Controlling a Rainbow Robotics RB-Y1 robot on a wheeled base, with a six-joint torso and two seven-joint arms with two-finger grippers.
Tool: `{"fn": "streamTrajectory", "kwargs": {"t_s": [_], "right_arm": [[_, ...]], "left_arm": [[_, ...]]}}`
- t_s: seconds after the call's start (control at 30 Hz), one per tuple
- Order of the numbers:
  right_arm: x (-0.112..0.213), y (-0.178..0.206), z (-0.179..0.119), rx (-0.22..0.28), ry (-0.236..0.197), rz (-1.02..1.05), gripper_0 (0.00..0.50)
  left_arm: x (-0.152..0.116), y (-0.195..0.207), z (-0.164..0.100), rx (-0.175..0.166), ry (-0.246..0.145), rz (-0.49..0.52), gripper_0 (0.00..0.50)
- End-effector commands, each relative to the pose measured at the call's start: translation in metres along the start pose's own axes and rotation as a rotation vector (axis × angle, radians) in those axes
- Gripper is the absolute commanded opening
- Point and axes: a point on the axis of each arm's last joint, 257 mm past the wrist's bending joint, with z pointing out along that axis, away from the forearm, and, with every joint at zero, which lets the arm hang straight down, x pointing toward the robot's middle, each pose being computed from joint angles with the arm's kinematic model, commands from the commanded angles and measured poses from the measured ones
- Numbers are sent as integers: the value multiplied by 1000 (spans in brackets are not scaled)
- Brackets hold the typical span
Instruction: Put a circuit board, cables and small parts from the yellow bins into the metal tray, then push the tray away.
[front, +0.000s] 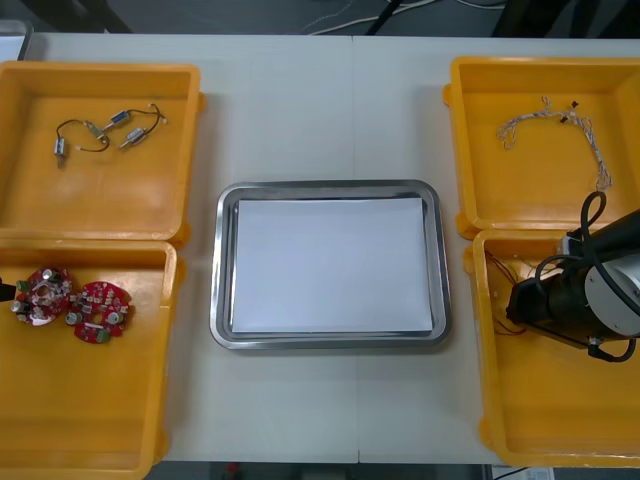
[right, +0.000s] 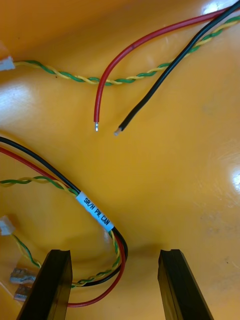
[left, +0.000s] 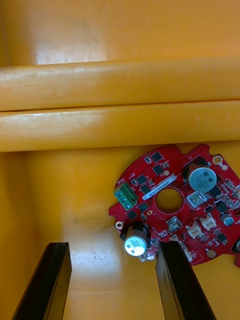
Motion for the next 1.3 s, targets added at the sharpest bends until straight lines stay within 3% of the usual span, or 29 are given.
{"fn": "streamTrajectory", "kwargs": {"t_s": [0.03, 0.07, 0.13, 0.2, 0.27, 0.33, 0.77, 1.3], "right_arm": [[9, 3, 9, -7, 11, -6, 500], [9, 3, 9, -9, 8, -4, 500], [7, 3, 10, -12, 3, -3, 431], [7, 2, 11, -11, 4, -3, 154], [6, 3, 11, -13, 2, -5, 54], [6, 2, 11, -10, 1, -7, 11], [-11, 5, 1, -12, -36, -17, 0], [-29, -3, -53, 4, -39, -43, 0]], "left_arm": [[11, 0, 4, -20, 14, 97, 500], [12, 1, 4, -21, 15, 96, 500], [15, 0, 6, -21, 17, 97, 500], [15, -1, 7, -21, 14, 98, 500], [17, -2, 9, -21, 12, 102, 500], [20, -2, 11, -21, 6, 102, 500], [28, -6, 19, -18, 3, 103, 500], [23, -20, 28, -13, -13, 109, 500]]}}
